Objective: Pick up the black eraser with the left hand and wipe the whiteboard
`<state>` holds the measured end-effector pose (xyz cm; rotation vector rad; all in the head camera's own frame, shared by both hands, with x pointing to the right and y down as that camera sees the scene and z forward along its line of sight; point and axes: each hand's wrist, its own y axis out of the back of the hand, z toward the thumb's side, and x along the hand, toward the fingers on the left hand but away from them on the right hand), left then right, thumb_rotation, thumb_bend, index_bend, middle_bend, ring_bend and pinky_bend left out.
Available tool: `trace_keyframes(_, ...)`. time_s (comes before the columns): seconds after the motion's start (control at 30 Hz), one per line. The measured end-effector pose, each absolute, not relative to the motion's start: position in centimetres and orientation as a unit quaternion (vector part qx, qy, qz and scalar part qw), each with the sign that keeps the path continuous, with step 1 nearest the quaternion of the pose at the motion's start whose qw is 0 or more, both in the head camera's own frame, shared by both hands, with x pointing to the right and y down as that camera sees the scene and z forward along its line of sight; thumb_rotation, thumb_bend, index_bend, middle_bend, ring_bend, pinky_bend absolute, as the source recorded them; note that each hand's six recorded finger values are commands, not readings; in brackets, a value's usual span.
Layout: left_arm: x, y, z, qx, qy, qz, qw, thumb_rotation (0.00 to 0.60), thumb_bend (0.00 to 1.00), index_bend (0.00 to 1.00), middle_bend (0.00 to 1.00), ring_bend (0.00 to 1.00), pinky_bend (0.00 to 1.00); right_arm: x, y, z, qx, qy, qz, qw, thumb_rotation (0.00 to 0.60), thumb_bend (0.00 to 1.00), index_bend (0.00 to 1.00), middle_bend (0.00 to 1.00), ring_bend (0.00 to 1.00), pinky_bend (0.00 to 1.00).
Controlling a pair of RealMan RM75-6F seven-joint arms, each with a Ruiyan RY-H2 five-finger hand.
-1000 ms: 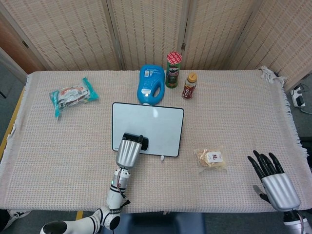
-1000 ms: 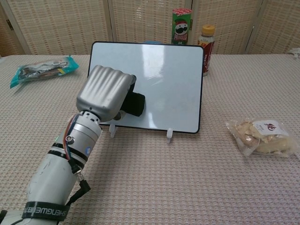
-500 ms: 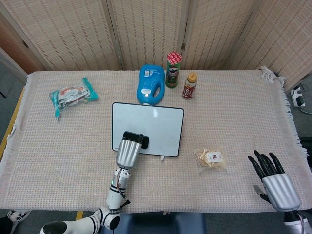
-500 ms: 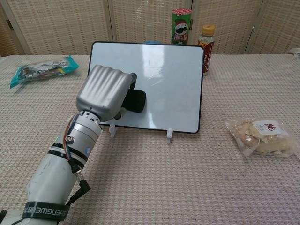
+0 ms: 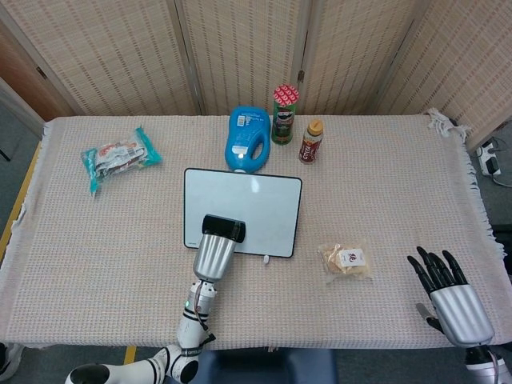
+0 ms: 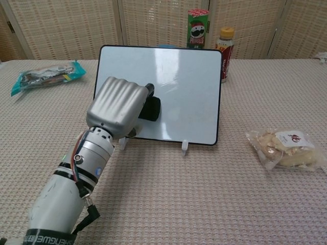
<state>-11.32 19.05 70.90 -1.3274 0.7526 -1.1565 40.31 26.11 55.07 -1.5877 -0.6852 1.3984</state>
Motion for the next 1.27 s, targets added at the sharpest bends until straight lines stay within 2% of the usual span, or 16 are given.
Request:
trace_keyframes(0.27, -12.3, 19.4, 69.7, -0.574, 0.332, -0.492, 0.564, 0.600, 0.23, 0.27, 1.00, 0.96, 0.89, 40.3, 26.1, 55.2, -0.638, -0.275, 0.565, 0.445, 0.600, 0.29, 0.00, 0.00, 0.10, 0.00)
trace_keyframes(0.47, -15.1, 19.8, 67.0, -0.583, 0.354, -0.484, 0.548, 0.600, 0.23, 0.18, 1.00, 0.95, 0.89, 40.1, 26.2, 55.4, -0.636, -0.271, 0.566, 0.449, 0.600, 0.29, 0.00, 0.00, 0.10, 0.00)
trace_keyframes(0.53, -17.0, 20.0, 65.7, -0.586, 0.362, -0.483, 0.540, 0.600, 0.23, 0.15, 1.00, 0.93, 0.89, 40.0, 26.3, 55.5, -0.635, -0.269, 0.567, 0.450, 0.600, 0.29, 0.00, 0.00, 0.10, 0.00)
trace_keyframes(0.57, -17.9, 20.0, 65.0, -0.587, 0.364, -0.484, 0.537, 0.600, 0.23, 0.12, 1.00, 0.89, 0.86, 39.9, 26.3, 55.6, -0.635, -0.267, 0.568, 0.451, 0.600, 0.29, 0.00, 0.00, 0.10, 0.00)
trace_keyframes(0.63, -20.5, 20.2, 63.6, -0.589, 0.369, -0.486, 0.530, 0.600, 0.23, 0.07, 0.92, 0.71, 0.70, 39.8, 26.4, 55.9, -0.634, -0.263, 0.570, 0.451, 0.600, 0.29, 0.00, 0.00, 0.11, 0.00)
trace_keyframes(0.7, -23.6, 20.6, 62.4, -0.588, 0.366, -0.495, 0.524, 0.600, 0.23, 0.04, 0.62, 0.43, 0.43, 39.8, 26.4, 56.2, -0.633, -0.259, 0.574, 0.451, 0.600, 0.29, 0.00, 0.00, 0.11, 0.00)
trace_keyframes(0.77, -26.5, 21.2, 61.5, -0.588, 0.356, -0.509, 0.519, 0.600, 0.22, 0.02, 0.24, 0.13, 0.15, 39.7, 26.3, 56.4, -0.631, -0.257, 0.577, 0.450, 0.600, 0.29, 0.00, 0.00, 0.11, 0.00)
trace_keyframes(0.83, -29.9, 22.2, 60.3, -0.590, 0.341, -0.529, 0.507, 0.600, 0.21, 0.01, 0.07, 0.02, 0.03, 39.7, 26.2, 56.6, -0.630, -0.256, 0.580, 0.449, 0.600, 0.29, 0.00, 0.00, 0.11, 0.00)
trace_keyframes(0.87, -31.4, 22.8, 59.9, -0.591, 0.334, -0.538, 0.499, 0.600, 0.21, 0.00, 0.02, 0.00, 0.00, 39.7, 26.1, 56.7, -0.629, -0.256, 0.581, 0.449, 0.600, 0.29, 0.00, 0.00, 0.11, 0.00)
trace_keyframes(1.1, -39.1, 27.9, 57.0, -0.626, 0.339, -0.577, 0.402, 0.600, 0.20, 0.00, 0.00, 0.00, 0.00, 39.6, 25.9, 57.2, -0.628, -0.253, 0.584, 0.447, 0.600, 0.29, 0.00, 0.00, 0.11, 0.00)
trace_keyframes(1.27, -41.6, 29.7, 55.1, -0.620, 0.336, -0.594, 0.387, 0.600, 0.20, 0.00, 0.00, 0.00, 0.00, 39.4, 26.0, 57.2, -0.630, -0.251, 0.581, 0.449, 0.600, 0.29, 0.00, 0.00, 0.11, 0.00)
